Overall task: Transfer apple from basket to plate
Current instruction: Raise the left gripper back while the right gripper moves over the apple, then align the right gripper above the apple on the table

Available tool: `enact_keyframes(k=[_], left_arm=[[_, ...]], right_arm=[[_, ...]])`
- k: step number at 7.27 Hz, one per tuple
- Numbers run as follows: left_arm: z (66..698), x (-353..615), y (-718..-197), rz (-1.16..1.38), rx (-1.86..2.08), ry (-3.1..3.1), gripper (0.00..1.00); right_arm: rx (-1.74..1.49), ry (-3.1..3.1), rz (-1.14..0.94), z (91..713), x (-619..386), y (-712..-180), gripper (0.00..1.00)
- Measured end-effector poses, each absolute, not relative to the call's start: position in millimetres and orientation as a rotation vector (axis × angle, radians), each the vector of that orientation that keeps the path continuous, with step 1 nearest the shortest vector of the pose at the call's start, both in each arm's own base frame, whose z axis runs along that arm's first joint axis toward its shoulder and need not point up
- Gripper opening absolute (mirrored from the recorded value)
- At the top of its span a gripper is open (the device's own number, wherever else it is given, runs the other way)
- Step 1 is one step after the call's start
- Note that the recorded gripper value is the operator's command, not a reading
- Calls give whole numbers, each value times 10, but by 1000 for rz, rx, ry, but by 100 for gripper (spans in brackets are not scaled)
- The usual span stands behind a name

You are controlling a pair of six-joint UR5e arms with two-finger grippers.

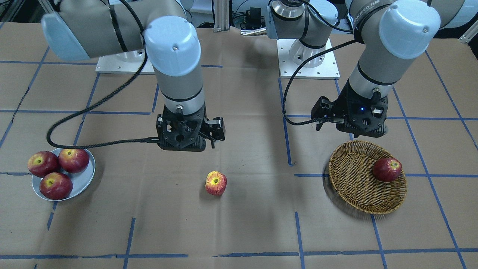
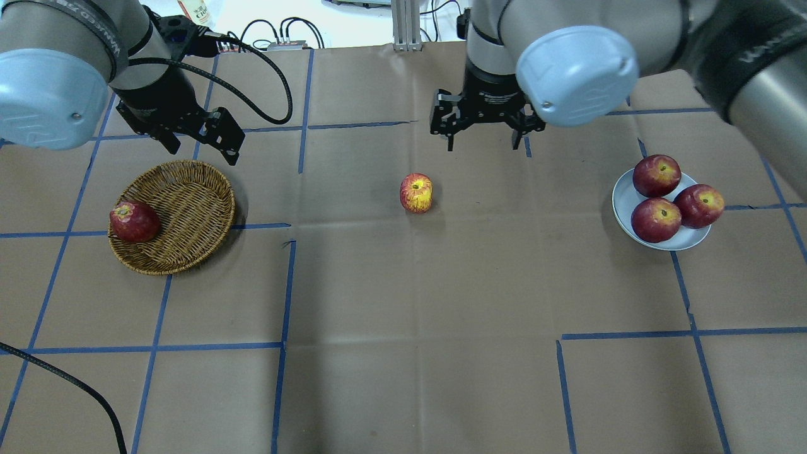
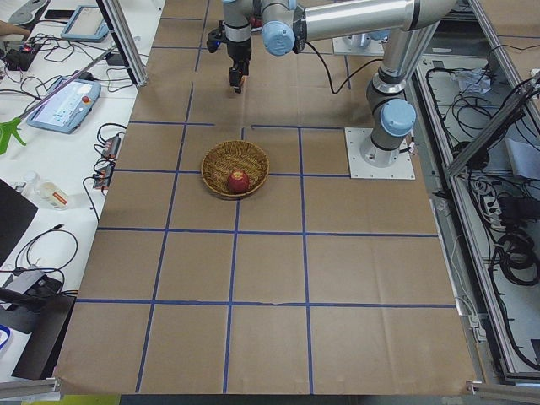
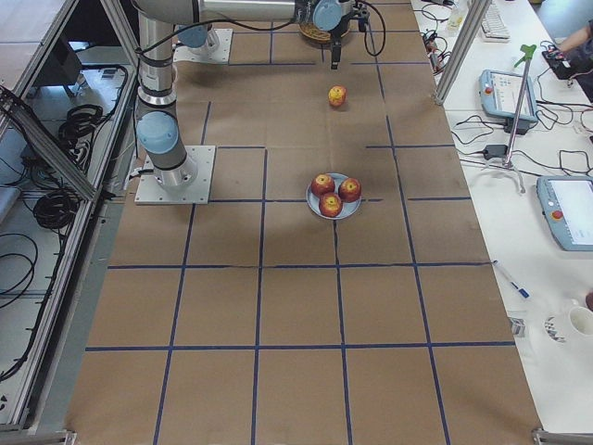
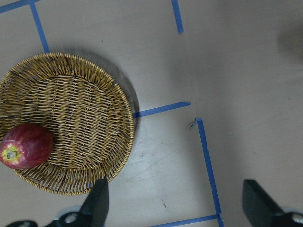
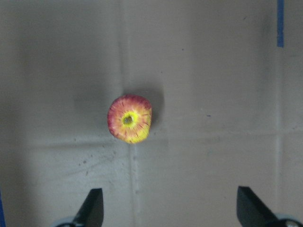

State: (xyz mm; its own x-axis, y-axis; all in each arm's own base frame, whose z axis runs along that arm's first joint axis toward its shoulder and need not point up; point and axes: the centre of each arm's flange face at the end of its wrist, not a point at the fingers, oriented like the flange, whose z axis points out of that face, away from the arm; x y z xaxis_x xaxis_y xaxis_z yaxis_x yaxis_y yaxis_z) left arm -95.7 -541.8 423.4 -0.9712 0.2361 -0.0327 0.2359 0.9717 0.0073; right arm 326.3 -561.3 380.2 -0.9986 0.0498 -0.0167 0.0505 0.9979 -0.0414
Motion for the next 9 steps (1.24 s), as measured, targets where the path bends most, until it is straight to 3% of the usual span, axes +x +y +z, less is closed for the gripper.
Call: enact_keyframes(k=[4, 9], left_arm=[[4141, -1665, -5462, -22, 571, 3046, 100], [4406, -1695, -5431, -67, 573, 3031, 100]], right_arm=[[93, 3114, -96, 3500, 3504, -5709, 100], [93, 3114, -96, 3495, 3508, -5710, 100]])
